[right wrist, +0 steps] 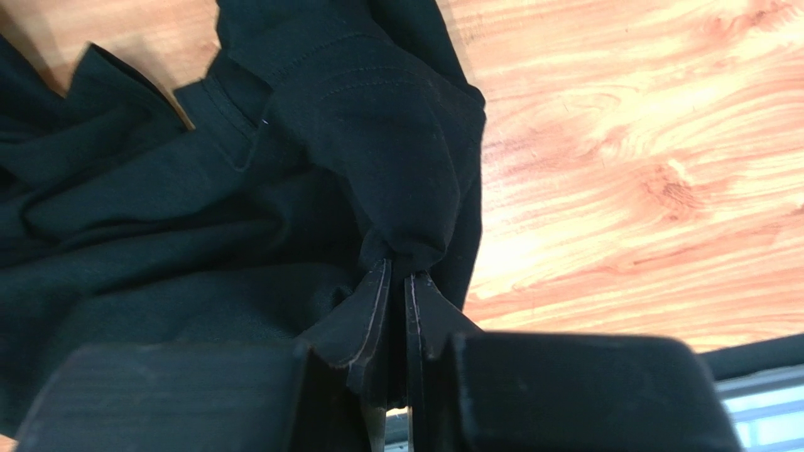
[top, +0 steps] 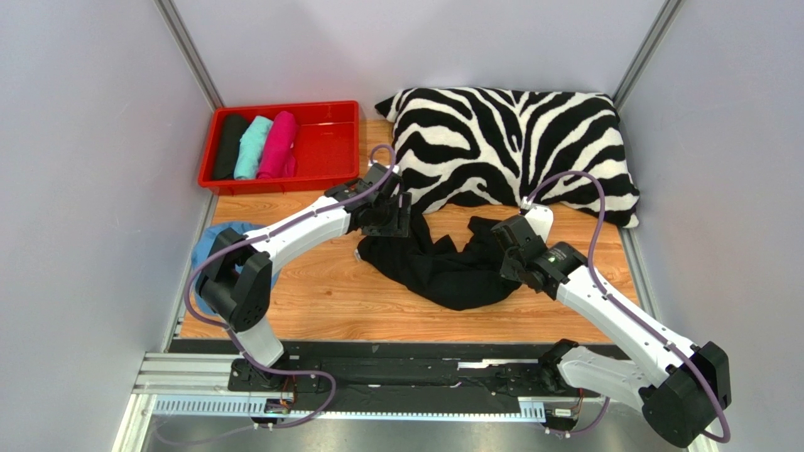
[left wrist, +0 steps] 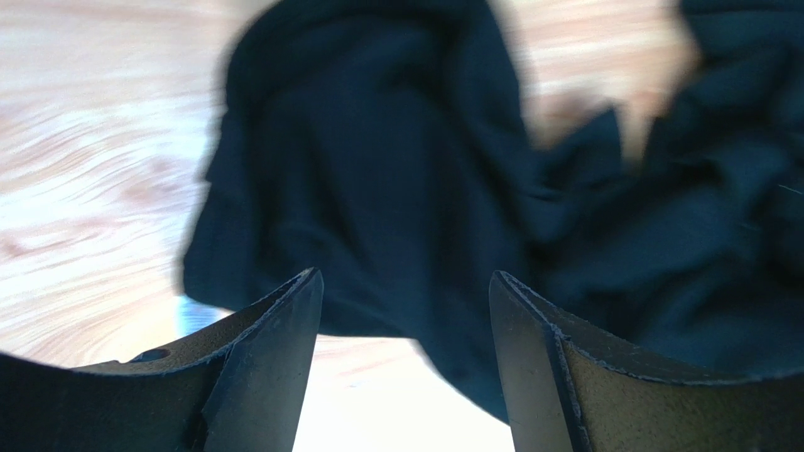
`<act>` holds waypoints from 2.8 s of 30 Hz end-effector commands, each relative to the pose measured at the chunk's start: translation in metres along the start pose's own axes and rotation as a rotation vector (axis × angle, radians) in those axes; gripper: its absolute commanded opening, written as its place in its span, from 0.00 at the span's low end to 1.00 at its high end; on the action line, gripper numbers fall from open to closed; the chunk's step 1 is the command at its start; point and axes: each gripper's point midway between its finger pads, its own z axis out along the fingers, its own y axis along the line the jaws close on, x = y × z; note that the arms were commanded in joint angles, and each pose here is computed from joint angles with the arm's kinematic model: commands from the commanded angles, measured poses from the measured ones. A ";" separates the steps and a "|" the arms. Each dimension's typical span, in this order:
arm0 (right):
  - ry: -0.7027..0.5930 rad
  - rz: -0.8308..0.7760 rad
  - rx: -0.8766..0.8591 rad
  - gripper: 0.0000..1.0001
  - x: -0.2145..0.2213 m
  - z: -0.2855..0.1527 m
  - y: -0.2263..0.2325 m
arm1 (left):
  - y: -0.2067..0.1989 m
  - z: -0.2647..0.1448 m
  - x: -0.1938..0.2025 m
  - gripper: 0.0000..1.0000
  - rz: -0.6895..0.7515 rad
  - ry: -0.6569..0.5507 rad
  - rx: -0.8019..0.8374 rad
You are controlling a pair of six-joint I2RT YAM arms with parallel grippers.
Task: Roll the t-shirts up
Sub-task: Flatten out the T-shirt at the center of the board.
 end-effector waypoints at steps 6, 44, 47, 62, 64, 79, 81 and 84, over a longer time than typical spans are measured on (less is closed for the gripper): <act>-0.063 0.066 -0.051 0.10 -0.021 0.001 0.016 | -0.036 0.002 0.013 0.64 0.137 0.023 -0.082; -0.703 0.160 -0.157 0.00 -0.260 -0.198 -0.001 | 0.030 -0.244 -0.102 0.00 -0.008 -0.523 -0.149; -0.674 0.142 -0.104 0.00 -0.281 -0.177 0.009 | 0.027 -0.235 -0.135 0.00 -0.009 -0.539 -0.166; -0.863 0.217 -0.512 0.00 -0.289 -0.299 0.011 | 0.021 -0.413 -0.121 0.00 0.100 -0.983 0.120; -0.889 0.244 -0.591 0.00 -0.280 -0.321 0.006 | 0.027 -0.442 -0.111 0.00 0.092 -1.073 0.156; -0.782 0.251 -0.525 0.00 -0.292 -0.274 0.033 | 0.004 -0.404 -0.181 0.00 0.092 -1.076 0.095; -0.706 0.224 -0.364 0.00 -0.287 -0.214 0.036 | 0.007 -0.361 -0.193 0.00 0.073 -1.014 0.085; -0.571 0.203 -0.198 0.00 -0.278 -0.130 0.034 | 0.006 -0.281 -0.209 0.00 0.034 -0.880 0.107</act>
